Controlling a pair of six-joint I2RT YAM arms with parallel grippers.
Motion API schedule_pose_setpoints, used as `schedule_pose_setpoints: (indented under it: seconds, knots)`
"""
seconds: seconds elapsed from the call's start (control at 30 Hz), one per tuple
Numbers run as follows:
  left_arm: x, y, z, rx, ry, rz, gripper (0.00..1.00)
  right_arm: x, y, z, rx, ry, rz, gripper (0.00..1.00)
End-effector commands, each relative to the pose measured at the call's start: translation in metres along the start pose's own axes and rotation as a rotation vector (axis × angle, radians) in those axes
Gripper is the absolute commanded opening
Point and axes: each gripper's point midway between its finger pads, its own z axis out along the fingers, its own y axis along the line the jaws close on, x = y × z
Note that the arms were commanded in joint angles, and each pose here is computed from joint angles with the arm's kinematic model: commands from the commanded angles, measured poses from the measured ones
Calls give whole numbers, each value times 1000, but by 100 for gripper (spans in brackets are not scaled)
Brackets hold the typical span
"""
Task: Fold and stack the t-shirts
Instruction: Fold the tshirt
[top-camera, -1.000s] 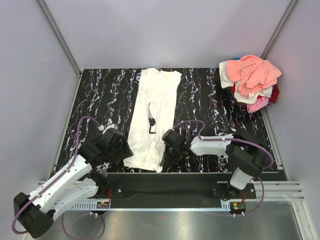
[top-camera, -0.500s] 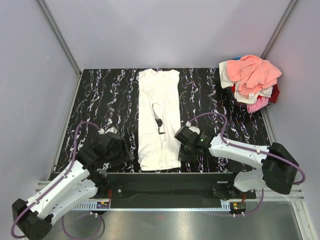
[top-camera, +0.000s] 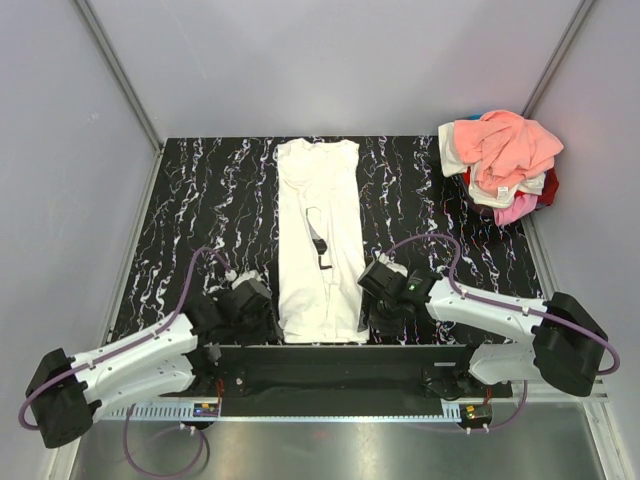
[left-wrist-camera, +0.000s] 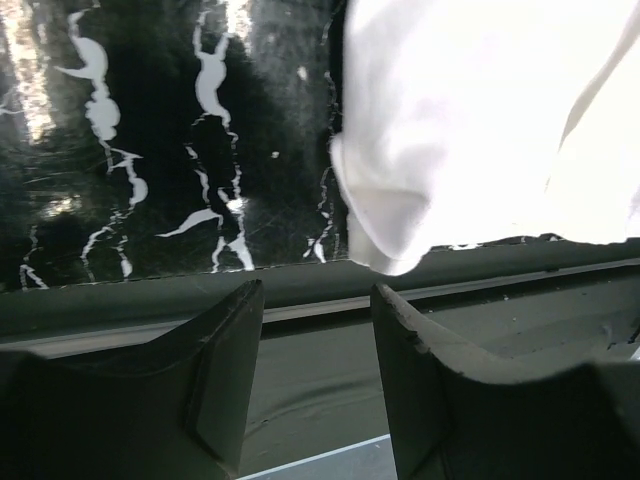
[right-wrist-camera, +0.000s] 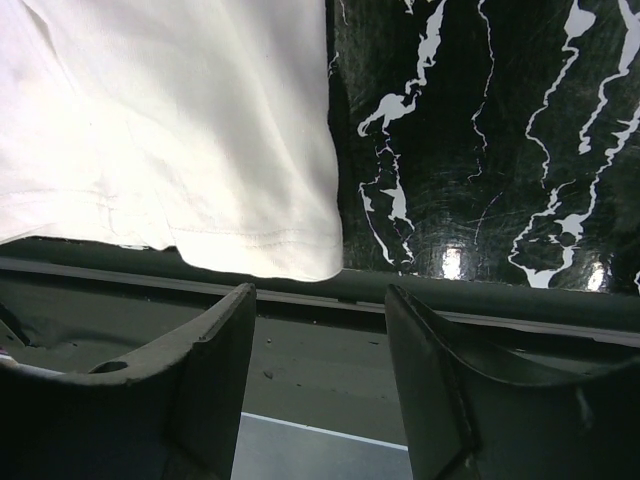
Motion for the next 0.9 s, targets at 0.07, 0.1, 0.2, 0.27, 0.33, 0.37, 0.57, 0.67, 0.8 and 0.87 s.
schedule_pose_setpoints:
  seconds: [0.07, 0.1, 0.2, 0.27, 0.33, 0.37, 0.57, 0.67, 0.8, 0.87]
  knots:
    - [-20, -30, -2, 104, -108, -19, 51, 1, 6, 3, -42, 5, 2, 61]
    - [-22, -32, -3, 109, -120, -15, 51, 1, 6, 4, -44, 4, 2, 61]
    - [-23, -32, -2, 88, -125, -1, 52, 2, 6, 5, -43, 6, -2, 61]
    - [-21, -30, 2, 56, -118, 16, 52, 1, 6, 6, -46, 5, -3, 60]
    - [-21, -28, 5, 34, -122, 33, 52, 2, 6, 6, -50, 6, -4, 60]
    - [-22, -31, 5, 41, -127, 38, 52, 1, 7, 6, -53, 2, -1, 60]
    - [-24, -37, 10, 49, -142, 51, 56, 1, 7, 5, -66, -4, -1, 59]
    - [-25, -36, 10, 39, -154, 55, 56, 1, 7, 5, -69, -5, 1, 59]
    - [-30, -39, -2, 73, -197, 40, 55, 2, 8, 7, -61, 0, -4, 60]
    - [-34, -36, -7, 62, -218, 31, 55, 1, 7, 10, -52, 3, -5, 60]
